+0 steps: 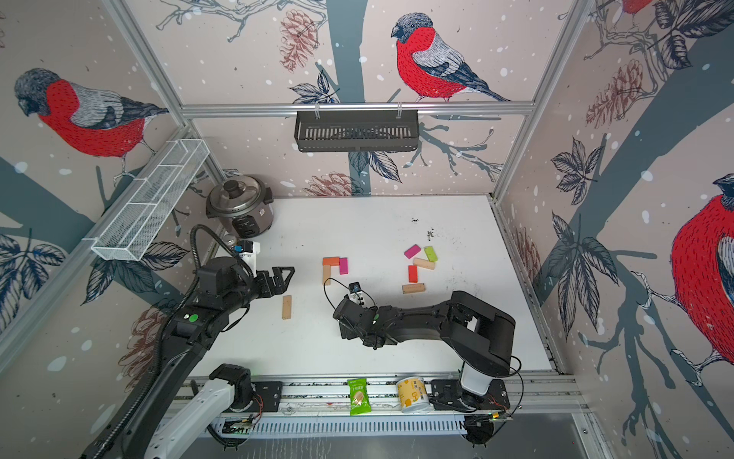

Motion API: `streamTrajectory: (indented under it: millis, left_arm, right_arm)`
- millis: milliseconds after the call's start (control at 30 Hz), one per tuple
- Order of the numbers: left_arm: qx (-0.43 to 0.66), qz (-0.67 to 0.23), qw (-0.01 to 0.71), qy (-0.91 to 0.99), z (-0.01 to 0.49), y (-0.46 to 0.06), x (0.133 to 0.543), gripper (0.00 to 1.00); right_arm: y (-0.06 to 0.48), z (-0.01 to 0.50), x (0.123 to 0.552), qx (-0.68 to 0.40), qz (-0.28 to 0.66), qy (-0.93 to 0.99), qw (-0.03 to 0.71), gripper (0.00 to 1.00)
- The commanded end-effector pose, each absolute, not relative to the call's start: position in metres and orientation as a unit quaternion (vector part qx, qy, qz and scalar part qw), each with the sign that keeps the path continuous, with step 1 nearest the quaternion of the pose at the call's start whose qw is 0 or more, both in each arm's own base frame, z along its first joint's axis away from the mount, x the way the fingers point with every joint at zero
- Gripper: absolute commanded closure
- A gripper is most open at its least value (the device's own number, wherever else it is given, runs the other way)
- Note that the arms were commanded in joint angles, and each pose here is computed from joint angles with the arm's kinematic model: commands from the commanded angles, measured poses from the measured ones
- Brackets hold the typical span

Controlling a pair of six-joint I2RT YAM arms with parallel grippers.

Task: Assemble the letter p with building blocks
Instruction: Pick up the building block from the center of the board.

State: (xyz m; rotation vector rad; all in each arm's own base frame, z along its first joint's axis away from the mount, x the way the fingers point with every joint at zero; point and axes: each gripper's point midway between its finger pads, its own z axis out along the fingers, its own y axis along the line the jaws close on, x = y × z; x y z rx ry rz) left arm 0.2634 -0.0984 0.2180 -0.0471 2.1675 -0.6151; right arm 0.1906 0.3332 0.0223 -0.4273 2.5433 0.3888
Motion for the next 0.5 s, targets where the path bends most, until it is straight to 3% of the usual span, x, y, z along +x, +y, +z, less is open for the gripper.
streamTrajectory:
  millis: [0, 467]
  left_arm:
    - [-0.016, -0.248, 0.441, 0.862, 0.2231, -0.0985, 0.2665, 0.03]
    - [-0.016, -0.247, 0.442, 0.862, 0.2239, -0.0981, 0.2662, 0.03]
  right_arm:
    - [0.3315, 0.0175, 0.1874, -0.160, 0.136, 0.944, 0.256, 0.23]
    - [0.3384, 0.0249, 0.1881, -0.168, 0.141, 0.939, 0.266, 0.36]
